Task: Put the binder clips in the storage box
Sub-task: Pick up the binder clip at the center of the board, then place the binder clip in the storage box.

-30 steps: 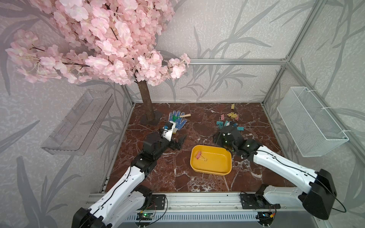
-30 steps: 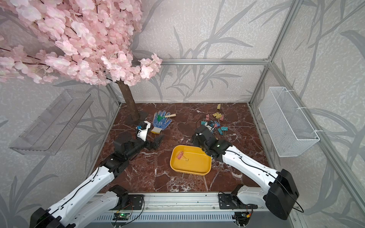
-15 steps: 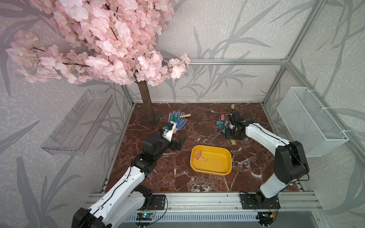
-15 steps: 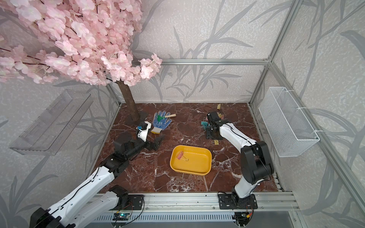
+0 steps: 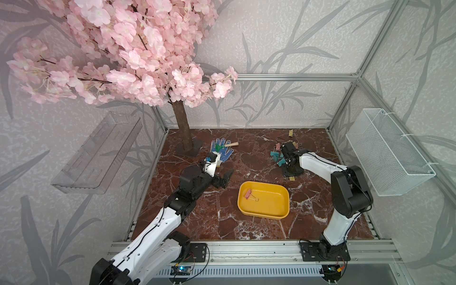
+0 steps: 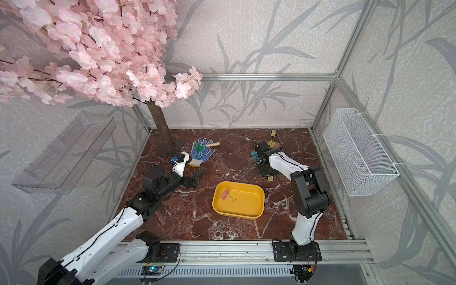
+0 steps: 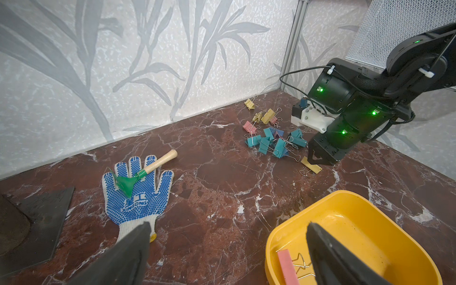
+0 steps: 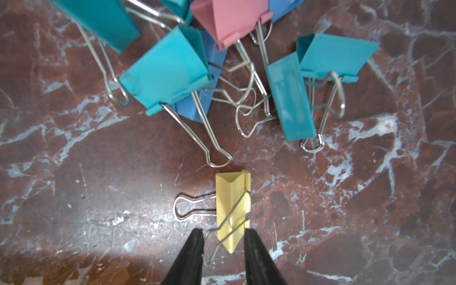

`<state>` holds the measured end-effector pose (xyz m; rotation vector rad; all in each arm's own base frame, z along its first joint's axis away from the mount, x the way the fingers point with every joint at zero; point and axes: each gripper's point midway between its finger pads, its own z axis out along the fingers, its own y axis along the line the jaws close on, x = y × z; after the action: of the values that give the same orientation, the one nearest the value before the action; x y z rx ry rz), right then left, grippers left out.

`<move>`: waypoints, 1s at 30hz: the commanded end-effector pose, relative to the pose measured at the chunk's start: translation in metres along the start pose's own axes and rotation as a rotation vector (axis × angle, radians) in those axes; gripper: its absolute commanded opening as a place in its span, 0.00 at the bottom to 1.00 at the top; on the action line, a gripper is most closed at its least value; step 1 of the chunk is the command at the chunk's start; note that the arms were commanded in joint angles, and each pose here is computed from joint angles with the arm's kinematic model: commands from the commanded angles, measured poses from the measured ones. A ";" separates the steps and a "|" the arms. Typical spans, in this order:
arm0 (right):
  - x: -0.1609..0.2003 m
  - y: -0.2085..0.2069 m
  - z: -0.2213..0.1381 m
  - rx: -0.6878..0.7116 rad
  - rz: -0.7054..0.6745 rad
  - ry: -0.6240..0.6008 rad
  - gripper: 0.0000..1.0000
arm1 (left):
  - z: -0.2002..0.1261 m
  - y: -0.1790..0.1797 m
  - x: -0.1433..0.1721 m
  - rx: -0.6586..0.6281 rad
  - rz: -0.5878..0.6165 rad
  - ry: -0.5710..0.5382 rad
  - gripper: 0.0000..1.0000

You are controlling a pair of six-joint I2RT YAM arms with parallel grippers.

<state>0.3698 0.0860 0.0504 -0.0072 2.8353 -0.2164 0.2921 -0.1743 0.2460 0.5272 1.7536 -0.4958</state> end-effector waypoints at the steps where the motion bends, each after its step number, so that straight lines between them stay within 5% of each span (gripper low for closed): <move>1: -0.007 -0.005 0.001 0.038 -0.010 -0.022 0.23 | 0.000 -0.003 -0.002 0.012 0.012 -0.004 1.00; 6: -0.012 -0.010 -0.004 0.062 -0.012 -0.044 0.03 | 0.000 -0.003 -0.001 0.013 0.012 -0.002 1.00; 13: -0.020 -0.024 -0.052 0.054 0.021 -0.153 0.02 | 0.000 -0.004 -0.003 0.017 0.010 -0.008 1.00; 23: 0.035 0.029 -0.180 -0.674 0.426 -0.316 0.00 | 0.000 -0.005 -0.003 0.022 0.010 -0.009 1.00; 30: 0.096 0.075 -0.191 -0.934 0.574 -0.186 0.00 | 0.000 -0.013 -0.004 0.064 0.006 -0.015 1.00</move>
<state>0.2383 0.1604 0.1999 0.3914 2.3453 0.9260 0.2890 -0.1789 0.2464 0.5470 1.7485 -0.5193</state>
